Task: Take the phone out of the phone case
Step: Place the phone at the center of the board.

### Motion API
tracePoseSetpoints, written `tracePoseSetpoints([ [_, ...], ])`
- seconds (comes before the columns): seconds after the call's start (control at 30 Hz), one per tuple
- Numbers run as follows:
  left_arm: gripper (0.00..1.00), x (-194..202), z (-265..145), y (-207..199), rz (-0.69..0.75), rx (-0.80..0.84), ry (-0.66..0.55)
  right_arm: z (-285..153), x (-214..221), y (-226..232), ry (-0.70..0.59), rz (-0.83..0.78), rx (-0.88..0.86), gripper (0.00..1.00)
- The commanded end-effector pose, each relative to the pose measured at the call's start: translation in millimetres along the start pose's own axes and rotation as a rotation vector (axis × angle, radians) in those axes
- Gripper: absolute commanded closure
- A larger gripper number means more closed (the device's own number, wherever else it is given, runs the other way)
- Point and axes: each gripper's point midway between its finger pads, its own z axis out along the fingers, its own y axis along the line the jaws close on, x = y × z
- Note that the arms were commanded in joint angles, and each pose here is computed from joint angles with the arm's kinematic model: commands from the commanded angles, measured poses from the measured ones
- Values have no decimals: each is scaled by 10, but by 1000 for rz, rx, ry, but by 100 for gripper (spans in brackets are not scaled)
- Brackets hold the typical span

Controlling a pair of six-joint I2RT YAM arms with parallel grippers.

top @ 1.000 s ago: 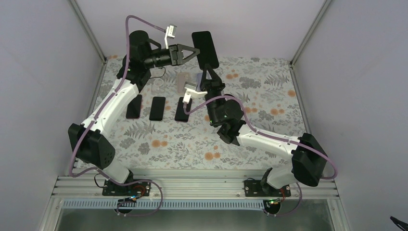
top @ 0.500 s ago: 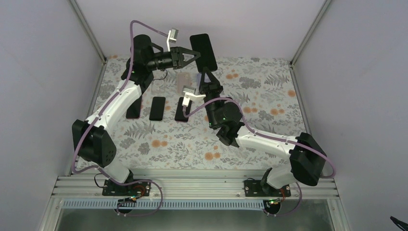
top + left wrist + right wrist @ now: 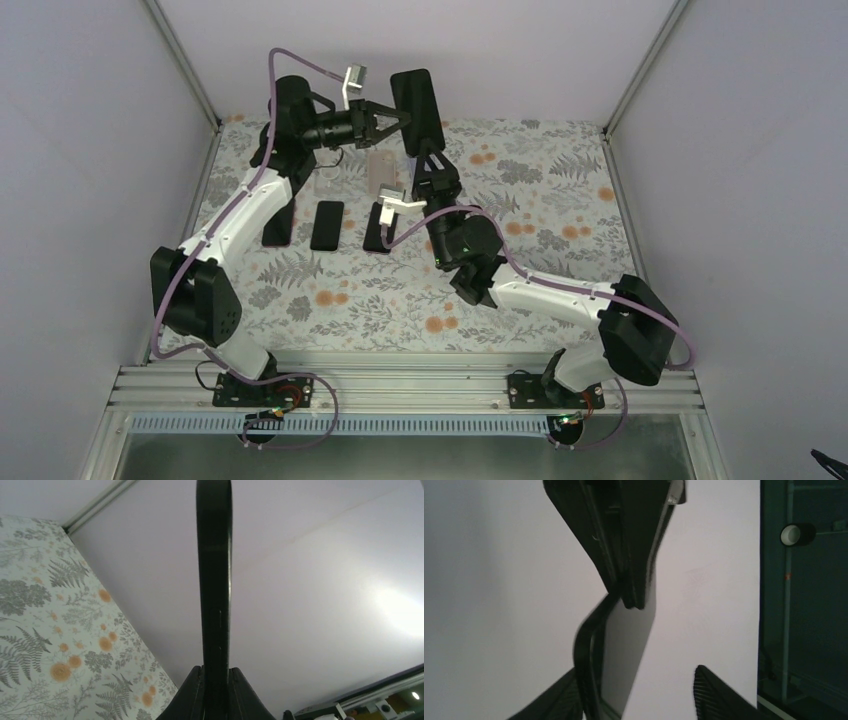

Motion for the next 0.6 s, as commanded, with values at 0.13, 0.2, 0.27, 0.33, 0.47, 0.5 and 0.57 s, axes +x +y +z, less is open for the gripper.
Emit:
tracePoseSetpoints([
  [0.13, 98, -180, -114, 199, 100, -61, -54, -105, 16, -146, -24, 89, 47, 26],
  [0.2, 98, -182, -112, 289, 125, -93, -47, -122, 41, -88, -13, 97, 29, 17],
  [0.27, 98, -186, -115, 360, 153, -111, -44, -144, 68, -21, -4, 113, 0, 10],
  [0.33, 98, -190, -116, 438, 170, -133, -42, -178, 87, 65, -8, 140, -46, 2],
  [0.47, 98, -179, -108, 612, 195, -178, -32, -233, 128, 275, 1, 205, -164, 1],
  [0.5, 98, -172, -110, 679, 190, -193, -30, -245, 138, 335, 3, 221, -197, 1],
  [0.57, 98, -135, -111, 857, 165, -232, -22, -260, 169, 432, 13, 252, -258, 1],
])
